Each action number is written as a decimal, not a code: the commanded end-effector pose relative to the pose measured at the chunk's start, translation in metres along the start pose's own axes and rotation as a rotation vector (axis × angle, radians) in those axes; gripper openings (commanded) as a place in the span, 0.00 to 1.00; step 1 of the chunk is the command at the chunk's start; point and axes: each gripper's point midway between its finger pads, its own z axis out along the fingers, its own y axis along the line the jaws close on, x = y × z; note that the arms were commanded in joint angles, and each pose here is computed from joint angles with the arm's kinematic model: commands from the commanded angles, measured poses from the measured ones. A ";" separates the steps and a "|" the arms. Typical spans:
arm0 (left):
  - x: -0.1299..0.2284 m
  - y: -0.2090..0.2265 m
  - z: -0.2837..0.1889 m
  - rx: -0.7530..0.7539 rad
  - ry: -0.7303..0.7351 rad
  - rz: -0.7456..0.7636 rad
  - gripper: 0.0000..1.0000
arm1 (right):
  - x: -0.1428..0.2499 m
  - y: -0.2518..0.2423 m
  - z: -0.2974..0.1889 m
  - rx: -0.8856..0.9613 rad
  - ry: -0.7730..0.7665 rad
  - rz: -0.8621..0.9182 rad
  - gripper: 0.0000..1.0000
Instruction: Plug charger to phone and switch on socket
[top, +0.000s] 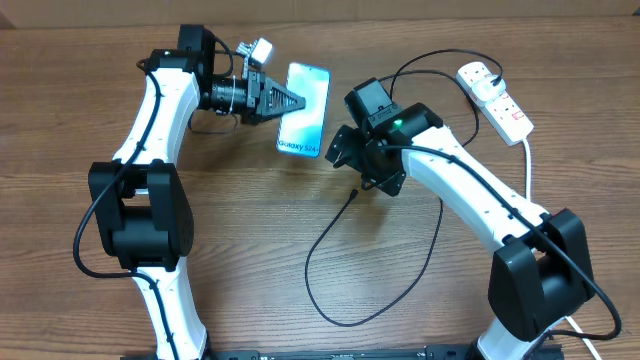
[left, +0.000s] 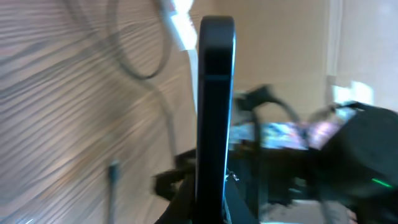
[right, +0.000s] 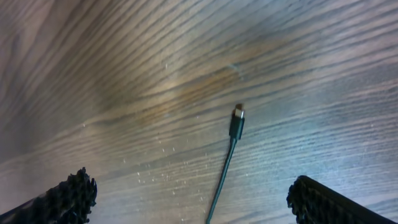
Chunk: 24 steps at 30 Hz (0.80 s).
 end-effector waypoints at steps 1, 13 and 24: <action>-0.004 0.003 -0.012 -0.123 -0.020 0.037 0.04 | -0.004 0.000 -0.008 0.013 -0.035 -0.019 1.00; 0.011 -0.033 -0.020 -0.067 0.000 0.195 0.04 | -0.013 -0.020 -0.010 0.079 -0.048 0.009 1.00; 0.028 -0.065 -0.037 -0.241 0.002 0.288 0.04 | -0.020 -0.025 -0.005 0.113 -0.087 0.007 1.00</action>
